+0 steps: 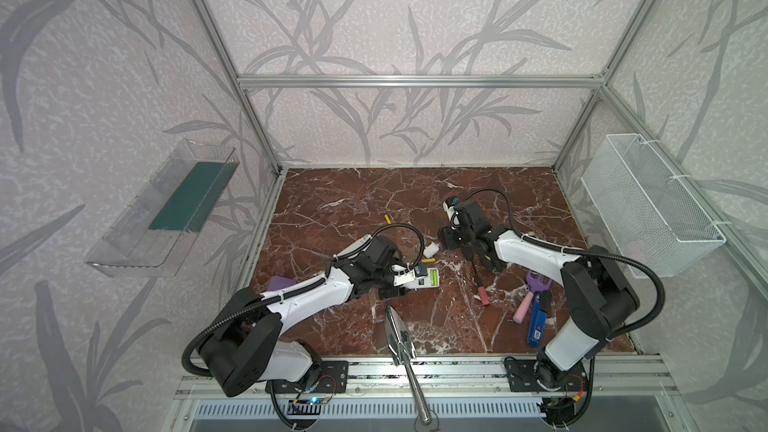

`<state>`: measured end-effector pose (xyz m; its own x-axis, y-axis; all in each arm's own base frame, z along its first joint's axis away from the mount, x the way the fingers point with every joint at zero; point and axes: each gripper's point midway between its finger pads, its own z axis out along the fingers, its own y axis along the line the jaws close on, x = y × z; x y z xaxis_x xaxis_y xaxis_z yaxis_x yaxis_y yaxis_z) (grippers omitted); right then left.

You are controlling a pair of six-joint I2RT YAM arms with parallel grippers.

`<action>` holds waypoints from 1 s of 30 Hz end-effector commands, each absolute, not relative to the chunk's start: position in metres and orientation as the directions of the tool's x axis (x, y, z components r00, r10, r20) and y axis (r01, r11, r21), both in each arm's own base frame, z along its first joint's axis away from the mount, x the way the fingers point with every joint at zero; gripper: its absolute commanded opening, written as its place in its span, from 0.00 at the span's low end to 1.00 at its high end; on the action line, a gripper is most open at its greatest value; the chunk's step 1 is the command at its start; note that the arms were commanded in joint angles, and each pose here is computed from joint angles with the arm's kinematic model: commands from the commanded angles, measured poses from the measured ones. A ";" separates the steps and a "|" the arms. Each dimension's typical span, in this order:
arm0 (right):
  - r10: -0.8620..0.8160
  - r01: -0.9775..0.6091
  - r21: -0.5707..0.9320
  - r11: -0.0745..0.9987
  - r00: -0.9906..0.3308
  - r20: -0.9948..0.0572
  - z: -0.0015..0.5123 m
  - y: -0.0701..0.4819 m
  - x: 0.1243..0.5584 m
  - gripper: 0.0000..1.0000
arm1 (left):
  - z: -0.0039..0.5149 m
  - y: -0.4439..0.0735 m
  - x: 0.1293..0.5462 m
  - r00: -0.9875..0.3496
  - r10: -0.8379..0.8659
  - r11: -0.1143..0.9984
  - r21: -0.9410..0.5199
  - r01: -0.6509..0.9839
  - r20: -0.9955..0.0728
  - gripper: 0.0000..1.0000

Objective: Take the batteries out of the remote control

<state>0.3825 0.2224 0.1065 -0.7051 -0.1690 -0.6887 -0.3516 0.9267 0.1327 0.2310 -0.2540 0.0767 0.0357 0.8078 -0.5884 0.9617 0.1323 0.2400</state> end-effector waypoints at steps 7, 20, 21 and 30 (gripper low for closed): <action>-0.124 -0.316 0.143 0.938 -0.691 -0.712 0.136 0.189 0.339 0.66 | 0.083 -0.263 0.232 0.092 0.812 0.073 0.256 0.964 -0.576 0.27; -0.201 -0.456 0.211 0.865 -0.699 -0.686 0.129 0.195 0.289 0.65 | 0.067 -0.265 0.232 0.117 0.861 0.003 0.235 0.972 -0.494 0.27; -0.224 -0.483 0.211 0.850 -0.693 -0.685 0.129 0.199 0.285 0.65 | 0.067 -0.264 0.231 0.124 0.865 -0.007 0.235 0.972 -0.487 0.27; -0.376 -0.603 0.198 0.772 -0.686 -0.622 0.106 0.232 0.260 0.64 | 0.045 -0.258 0.228 0.093 0.921 -0.053 0.114 0.992 -0.379 0.27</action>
